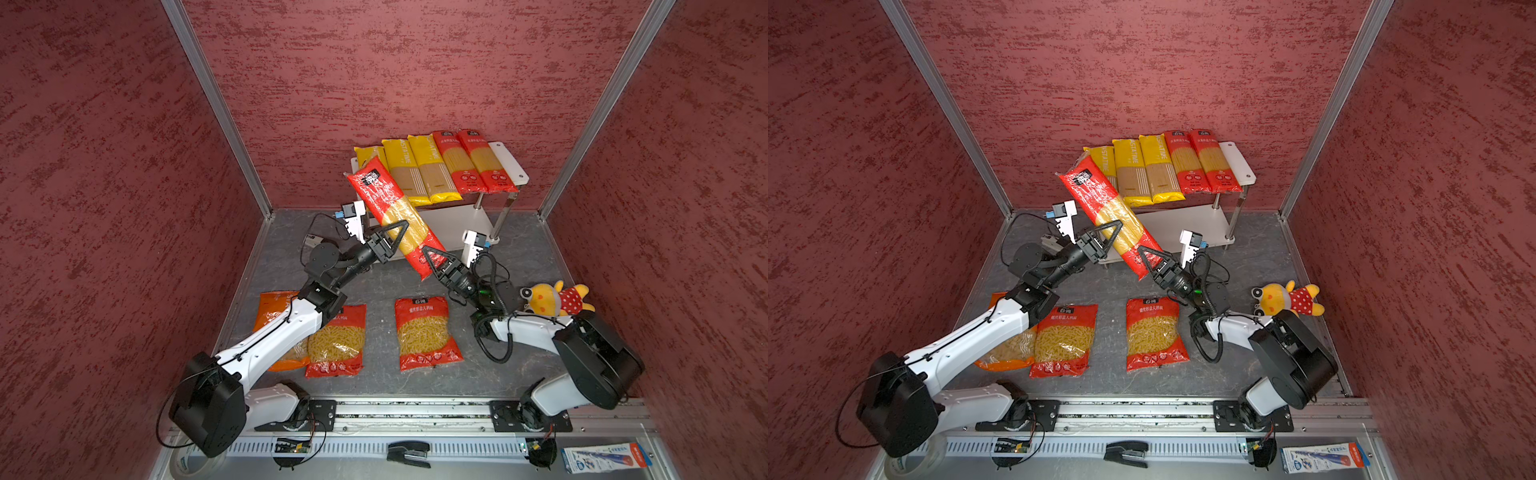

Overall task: Place and organize the pasta boxes and bags onto the shelf
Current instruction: 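Raise the red bag with the right gripper while the left tilts its top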

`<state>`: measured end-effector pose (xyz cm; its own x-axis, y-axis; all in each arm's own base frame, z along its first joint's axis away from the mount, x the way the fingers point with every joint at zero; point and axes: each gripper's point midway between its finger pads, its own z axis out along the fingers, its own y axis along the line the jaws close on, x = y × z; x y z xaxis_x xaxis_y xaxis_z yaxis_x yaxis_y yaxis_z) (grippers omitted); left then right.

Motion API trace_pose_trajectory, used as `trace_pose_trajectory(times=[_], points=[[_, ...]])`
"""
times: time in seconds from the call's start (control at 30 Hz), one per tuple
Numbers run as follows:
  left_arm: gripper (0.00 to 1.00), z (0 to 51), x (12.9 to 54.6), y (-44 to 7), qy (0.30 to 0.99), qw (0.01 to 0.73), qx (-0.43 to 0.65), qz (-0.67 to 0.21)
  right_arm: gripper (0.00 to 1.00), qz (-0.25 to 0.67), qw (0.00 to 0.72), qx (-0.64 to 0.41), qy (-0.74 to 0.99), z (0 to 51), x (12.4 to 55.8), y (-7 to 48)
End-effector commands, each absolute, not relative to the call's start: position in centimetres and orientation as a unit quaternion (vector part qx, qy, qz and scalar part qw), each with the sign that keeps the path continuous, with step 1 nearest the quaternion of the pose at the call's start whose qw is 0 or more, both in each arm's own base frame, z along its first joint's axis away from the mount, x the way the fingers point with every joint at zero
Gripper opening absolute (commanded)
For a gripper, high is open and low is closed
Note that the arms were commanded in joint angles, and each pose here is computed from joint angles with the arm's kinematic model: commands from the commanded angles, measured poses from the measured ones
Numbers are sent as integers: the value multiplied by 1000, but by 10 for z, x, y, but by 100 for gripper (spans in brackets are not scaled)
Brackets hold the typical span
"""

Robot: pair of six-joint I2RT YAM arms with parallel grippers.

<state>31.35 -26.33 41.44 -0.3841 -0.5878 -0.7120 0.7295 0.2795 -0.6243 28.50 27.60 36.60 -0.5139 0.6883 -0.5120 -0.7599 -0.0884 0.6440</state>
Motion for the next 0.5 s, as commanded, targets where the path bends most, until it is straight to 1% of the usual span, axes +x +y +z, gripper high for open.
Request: trace_pose_trajectory(times=[0.0, 0.2, 0.3, 0.47], points=[[44, 466, 296, -249, 510, 601, 80, -610, 0, 754, 517, -53, 401, 409, 273, 266], [59, 463, 296, -245, 514, 604, 74, -605, 0, 741, 544, -50, 389, 429, 277, 257], [62, 462, 296, -242, 515, 604, 72, -603, 0, 737, 562, -48, 373, 449, 275, 245], [66, 458, 296, -237, 519, 607, 67, -599, 0, 729, 578, -47, 363, 467, 280, 235]])
